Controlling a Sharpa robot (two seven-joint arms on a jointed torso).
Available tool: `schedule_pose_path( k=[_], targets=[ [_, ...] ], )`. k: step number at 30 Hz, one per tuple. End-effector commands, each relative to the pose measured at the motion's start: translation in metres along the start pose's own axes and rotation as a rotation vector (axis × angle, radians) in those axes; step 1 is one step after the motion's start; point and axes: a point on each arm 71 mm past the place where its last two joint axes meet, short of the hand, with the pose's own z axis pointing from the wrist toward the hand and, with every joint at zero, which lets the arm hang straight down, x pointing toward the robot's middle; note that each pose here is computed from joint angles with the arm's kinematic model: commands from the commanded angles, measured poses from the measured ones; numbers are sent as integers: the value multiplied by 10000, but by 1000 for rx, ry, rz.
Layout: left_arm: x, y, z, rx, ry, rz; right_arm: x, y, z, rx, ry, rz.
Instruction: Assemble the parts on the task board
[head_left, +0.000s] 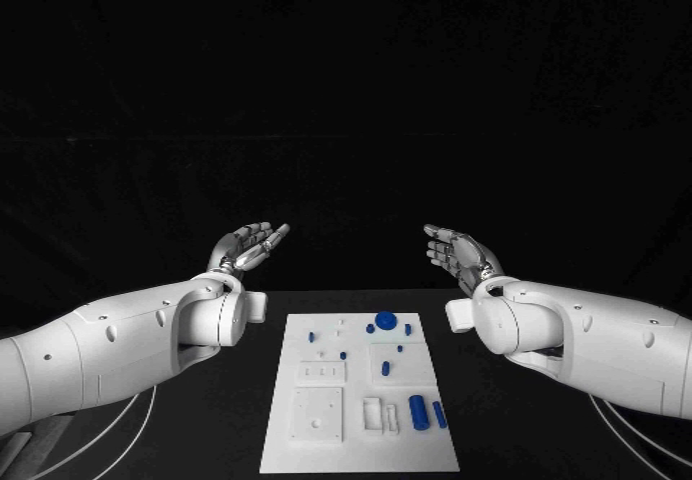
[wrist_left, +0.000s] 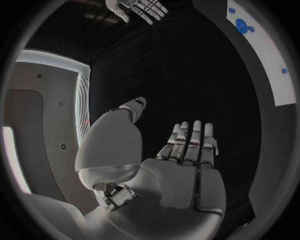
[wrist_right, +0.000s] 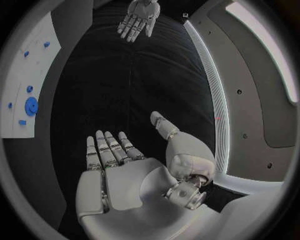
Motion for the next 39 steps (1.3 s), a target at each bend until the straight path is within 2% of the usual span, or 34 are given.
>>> schedule_pose_path(
  k=[1, 7, 8, 16, 26, 30, 31, 37, 39],
  targets=[
    [30, 3, 41, -54, 65, -30, 61, -26, 38, 117, 162, 29],
    [28, 2, 43, -54, 65, -29, 10, 20, 85, 148, 195, 16],
    [39, 15, 48, -68, 76, -44, -57, 44, 141, 96, 175, -105],
    [38, 14, 40, -66, 99, -56, -111, 75, 226, 39, 135, -229],
    [41, -5, -12, -45, 167, -66, -56, 147, 356, -107, 164, -573],
    [50, -23, -67, -36, 205, -58, -21, 177, 417, -184, 193, -764],
    [66, -47, -99, -30, 225, -59, -18, 183, 426, -207, 203, -830],
    [104, -124, -228, -19, 280, -67, 40, 187, 475, -258, 240, -1018],
    [121, -173, -265, -8, 298, -66, 61, 187, 484, -271, 247, -1075]
  ],
)
